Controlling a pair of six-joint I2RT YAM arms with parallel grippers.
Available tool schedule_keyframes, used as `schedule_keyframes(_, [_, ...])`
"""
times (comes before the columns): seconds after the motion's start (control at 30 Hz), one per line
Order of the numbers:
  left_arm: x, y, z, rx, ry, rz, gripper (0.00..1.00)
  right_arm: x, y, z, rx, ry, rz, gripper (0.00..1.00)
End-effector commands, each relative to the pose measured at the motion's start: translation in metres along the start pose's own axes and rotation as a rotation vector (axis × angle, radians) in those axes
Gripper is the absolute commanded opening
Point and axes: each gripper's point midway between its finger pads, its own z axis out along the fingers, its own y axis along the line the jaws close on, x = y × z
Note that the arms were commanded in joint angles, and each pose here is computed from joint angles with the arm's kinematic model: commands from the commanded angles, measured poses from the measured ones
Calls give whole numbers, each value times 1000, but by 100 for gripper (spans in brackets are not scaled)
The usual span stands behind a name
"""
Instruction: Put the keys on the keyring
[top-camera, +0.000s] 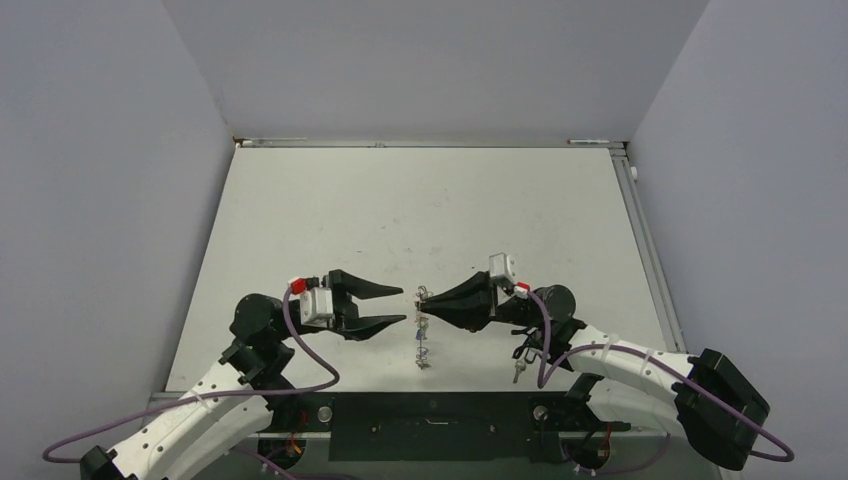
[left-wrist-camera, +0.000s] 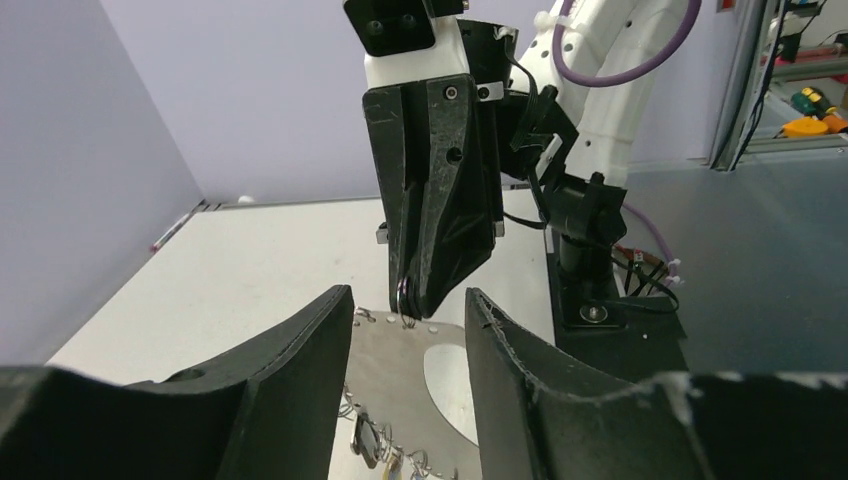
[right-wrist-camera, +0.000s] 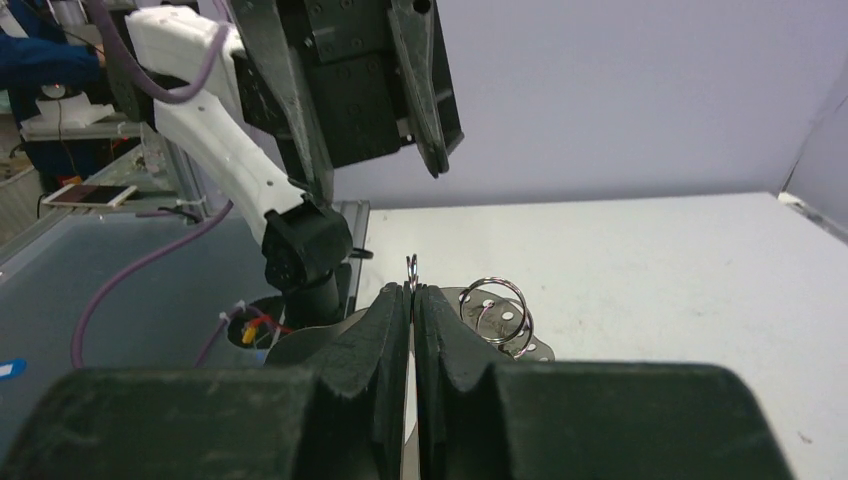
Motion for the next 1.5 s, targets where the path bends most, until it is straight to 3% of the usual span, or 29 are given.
schedule_keyframes(0.0, [-37,-16,1,109,-149,-16,41,-71,18,3,-49,-214,-100,5])
schedule_keyframes(0.33, [-41,-22,5,190,-189,-85,28,-100,26,5,-86,-323,-102,5])
schedule_keyframes(0.53, [-40,-17,8,177,-200,-108,29,-110,32,9,-130,-374,-83,5])
schedule_keyframes(1.47, [-38,-13,10,167,-215,-127,21,-97,42,35,-164,-329,-86,5])
